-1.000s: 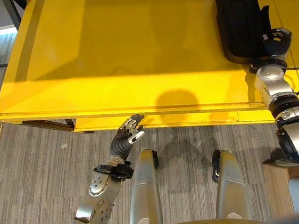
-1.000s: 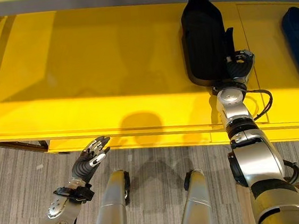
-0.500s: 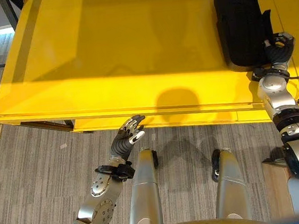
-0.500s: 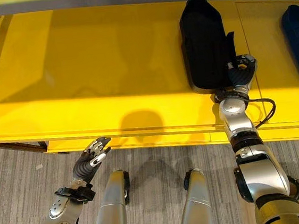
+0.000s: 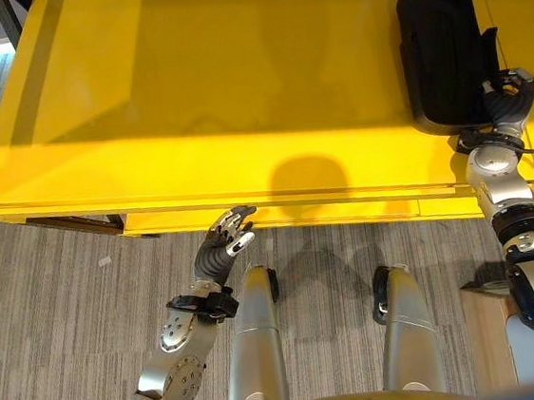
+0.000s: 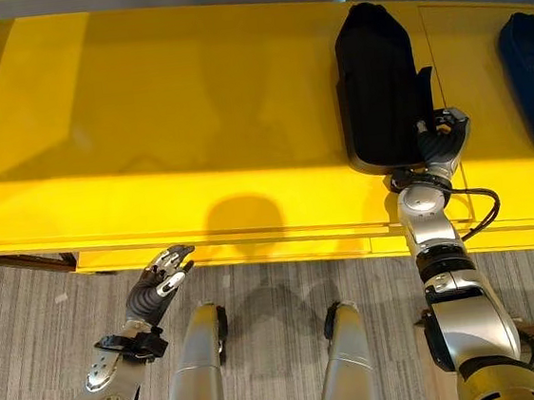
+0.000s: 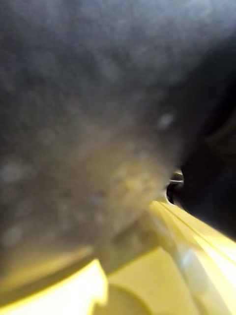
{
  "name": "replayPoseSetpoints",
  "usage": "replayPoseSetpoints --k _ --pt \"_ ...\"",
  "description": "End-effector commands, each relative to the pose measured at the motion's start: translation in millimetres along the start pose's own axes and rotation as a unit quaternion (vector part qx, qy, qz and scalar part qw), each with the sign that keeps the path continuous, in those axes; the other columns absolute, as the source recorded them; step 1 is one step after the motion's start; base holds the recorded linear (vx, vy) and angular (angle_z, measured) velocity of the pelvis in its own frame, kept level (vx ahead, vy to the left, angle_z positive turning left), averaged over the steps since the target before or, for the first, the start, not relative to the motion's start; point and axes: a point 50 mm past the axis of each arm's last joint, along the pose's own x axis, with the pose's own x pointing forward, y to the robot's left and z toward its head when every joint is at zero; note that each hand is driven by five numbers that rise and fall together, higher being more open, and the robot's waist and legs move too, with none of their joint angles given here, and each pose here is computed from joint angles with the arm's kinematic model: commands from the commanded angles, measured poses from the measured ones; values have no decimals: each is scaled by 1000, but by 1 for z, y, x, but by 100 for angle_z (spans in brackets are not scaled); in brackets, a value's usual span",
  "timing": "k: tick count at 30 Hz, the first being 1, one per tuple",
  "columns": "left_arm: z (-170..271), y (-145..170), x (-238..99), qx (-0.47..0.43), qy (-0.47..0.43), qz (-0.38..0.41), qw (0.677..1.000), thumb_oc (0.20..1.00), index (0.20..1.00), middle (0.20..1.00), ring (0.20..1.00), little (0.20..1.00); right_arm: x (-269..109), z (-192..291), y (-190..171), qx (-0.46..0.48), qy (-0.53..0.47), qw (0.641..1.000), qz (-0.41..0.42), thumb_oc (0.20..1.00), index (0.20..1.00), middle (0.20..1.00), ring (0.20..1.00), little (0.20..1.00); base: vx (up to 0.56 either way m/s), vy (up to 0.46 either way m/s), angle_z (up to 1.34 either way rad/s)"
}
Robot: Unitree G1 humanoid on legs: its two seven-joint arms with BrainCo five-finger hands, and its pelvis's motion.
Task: Move parts from the plastic box to the shelf.
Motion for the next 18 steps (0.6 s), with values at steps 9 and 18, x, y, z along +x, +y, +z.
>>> replayPoseSetpoints --k 9,18 --pt "15 -1 1 -1 -54 -10 998 1000 1000 1000 1000 1000 -1 7 -27 -27 -53 997 -57 1000 1000 1000 1000 1000 10 -1 0" --pt "17 -3 4 -3 -65 -2 998 1000 1000 1000 1000 1000 -15 32 -40 -5 -139 987 -81 1000 1000 1000 1000 1000 0 0 0"
